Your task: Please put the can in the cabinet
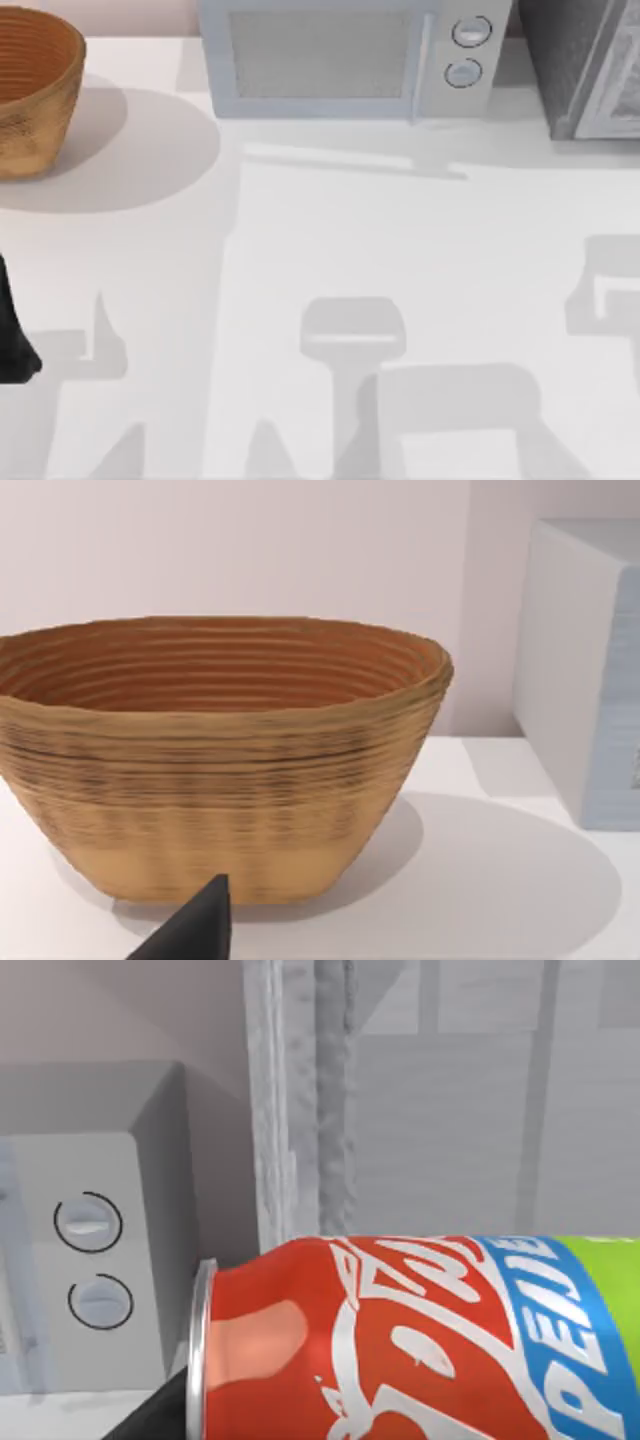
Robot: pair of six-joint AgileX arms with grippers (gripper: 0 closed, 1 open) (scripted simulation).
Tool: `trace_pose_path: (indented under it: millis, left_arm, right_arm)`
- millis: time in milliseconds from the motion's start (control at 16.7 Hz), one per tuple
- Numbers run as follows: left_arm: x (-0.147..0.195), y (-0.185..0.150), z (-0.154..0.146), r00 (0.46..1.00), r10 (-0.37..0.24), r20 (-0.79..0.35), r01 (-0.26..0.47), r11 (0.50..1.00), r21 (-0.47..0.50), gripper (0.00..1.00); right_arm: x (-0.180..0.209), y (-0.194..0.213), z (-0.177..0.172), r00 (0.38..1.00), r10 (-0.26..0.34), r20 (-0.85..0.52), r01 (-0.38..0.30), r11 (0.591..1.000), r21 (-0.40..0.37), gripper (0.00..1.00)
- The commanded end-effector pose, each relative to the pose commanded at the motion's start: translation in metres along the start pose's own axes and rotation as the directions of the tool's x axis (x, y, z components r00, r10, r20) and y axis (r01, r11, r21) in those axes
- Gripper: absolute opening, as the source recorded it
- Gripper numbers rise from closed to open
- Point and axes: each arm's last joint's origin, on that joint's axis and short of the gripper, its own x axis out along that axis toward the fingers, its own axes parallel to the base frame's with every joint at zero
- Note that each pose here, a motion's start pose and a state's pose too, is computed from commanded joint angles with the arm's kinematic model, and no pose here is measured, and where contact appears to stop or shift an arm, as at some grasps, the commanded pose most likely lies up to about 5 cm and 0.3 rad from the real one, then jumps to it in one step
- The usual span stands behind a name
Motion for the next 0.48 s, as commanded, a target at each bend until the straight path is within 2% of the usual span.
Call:
trace_pose_path:
  millis: [300,480]
  left_arm:
    - [0.0,0.0,0.0,1.0,0.0,0.0,0.0,1.0,0.0,1.0]
    - [0.0,0.0,0.0,1.0,0.0,0.0,0.0,1.0,0.0,1.0]
  right_arm:
    - [-0.02,-0.014,-0.034,0.999,0.039,0.004,-0.039,0.999,-0.011,0.0]
    - [-0.022,-0.016,-0.043,0.999,0.049,-0.002,-0.049,0.999,-0.015,0.0]
